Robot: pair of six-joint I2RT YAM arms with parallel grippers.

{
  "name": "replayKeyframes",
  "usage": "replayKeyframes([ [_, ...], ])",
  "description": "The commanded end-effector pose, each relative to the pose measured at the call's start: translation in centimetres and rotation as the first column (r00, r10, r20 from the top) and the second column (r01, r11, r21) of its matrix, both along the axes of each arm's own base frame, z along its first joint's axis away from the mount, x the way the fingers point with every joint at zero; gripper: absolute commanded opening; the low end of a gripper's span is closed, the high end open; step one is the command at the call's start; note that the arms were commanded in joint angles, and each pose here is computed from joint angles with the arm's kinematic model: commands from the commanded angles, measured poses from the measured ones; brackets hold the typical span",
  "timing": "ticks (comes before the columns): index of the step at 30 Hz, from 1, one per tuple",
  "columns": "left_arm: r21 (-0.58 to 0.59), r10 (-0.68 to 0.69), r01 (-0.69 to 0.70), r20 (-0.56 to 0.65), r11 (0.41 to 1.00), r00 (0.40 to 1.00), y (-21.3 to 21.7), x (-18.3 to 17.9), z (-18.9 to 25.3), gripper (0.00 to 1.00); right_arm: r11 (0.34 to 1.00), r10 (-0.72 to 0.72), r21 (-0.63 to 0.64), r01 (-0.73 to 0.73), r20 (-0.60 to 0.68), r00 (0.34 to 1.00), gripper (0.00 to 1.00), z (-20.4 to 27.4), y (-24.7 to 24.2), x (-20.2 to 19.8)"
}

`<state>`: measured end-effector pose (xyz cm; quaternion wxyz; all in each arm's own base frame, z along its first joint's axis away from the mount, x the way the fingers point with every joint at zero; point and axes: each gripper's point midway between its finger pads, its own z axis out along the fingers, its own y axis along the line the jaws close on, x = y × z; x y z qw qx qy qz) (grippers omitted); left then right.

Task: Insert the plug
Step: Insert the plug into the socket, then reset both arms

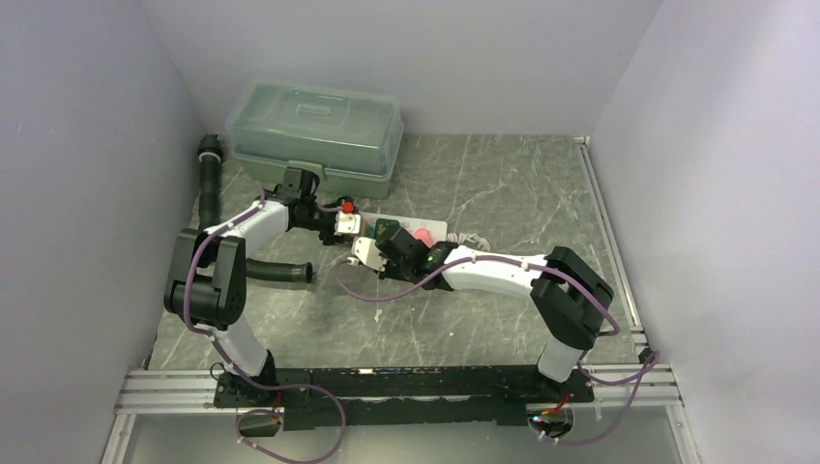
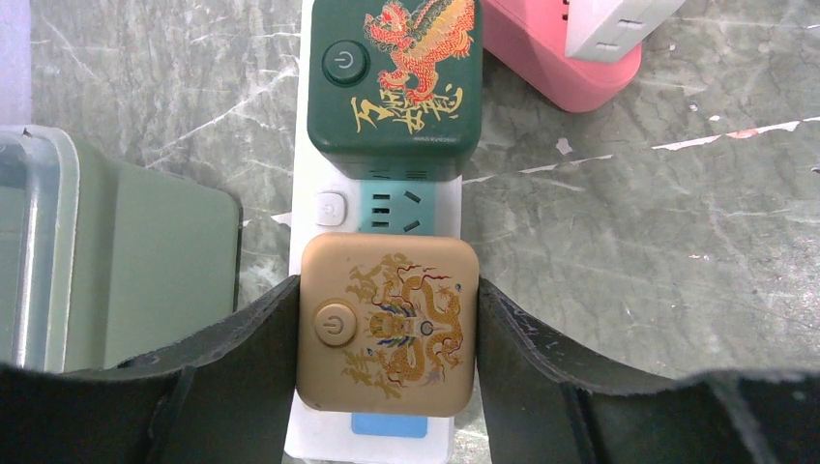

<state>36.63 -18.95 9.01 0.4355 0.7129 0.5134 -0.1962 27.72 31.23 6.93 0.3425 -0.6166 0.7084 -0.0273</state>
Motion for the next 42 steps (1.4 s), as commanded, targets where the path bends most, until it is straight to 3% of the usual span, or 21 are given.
replayKeyframes([
  [1,-0.025,-0.052,0.051,-0.065,0.998,0.997,-1.0,-1.8,0.2,0.46,0.998,-0.023,-0.060,0.018,-0.076,0.997,0.00,-3.7,-1.1,-0.8],
  [21,-0.026,-0.054,0.052,-0.073,0.998,0.996,-0.9,-2.3,1.0,0.44,0.990,-0.055,-0.140,0.028,-0.191,0.980,0.00,-7.2,-3.0,-3.1],
  [26,-0.016,-0.046,0.045,-0.066,0.999,0.997,-0.8,-2.1,1.0,0.51,0.995,-0.064,-0.089,0.052,-0.131,0.989,0.50,-5.2,-2.6,-2.1],
  [28,-0.011,-0.041,0.040,-0.063,0.999,0.997,-0.7,-2.0,1.0,0.53,0.997,-0.071,-0.035,0.069,-0.093,0.993,0.65,-3.4,-2.0,-1.0],
  [31,-0.005,-0.035,0.034,-0.061,0.999,0.998,-0.5,-2.0,1.1,0.55,0.995,-0.090,0.031,0.092,-0.059,0.994,0.74,-0.8,-0.9,0.9],
  [33,-0.002,-0.032,0.032,-0.063,0.999,0.997,-0.5,-2.1,1.3,0.56,0.994,-0.092,0.061,0.093,-0.031,0.995,0.98,1.0,-0.1,1.7],
  [35,-0.002,-0.024,0.024,-0.063,1.000,0.998,-0.4,-2.1,1.5,0.64,0.991,-0.096,0.099,0.094,0.007,0.995,1.00,3.1,0.6,2.5],
  [39,-0.006,0.025,-0.026,-0.066,1.000,0.997,-0.1,-1.8,2.6,0.96,0.984,-0.102,0.153,0.094,0.043,0.994,1.00,6.4,0.8,2.9],
  [42,-0.010,0.074,-0.075,-0.080,0.997,0.994,0.2,-1.3,4.1,1.00,0.966,-0.115,0.239,0.098,0.059,0.992,1.00,9.9,0.8,2.9],
])
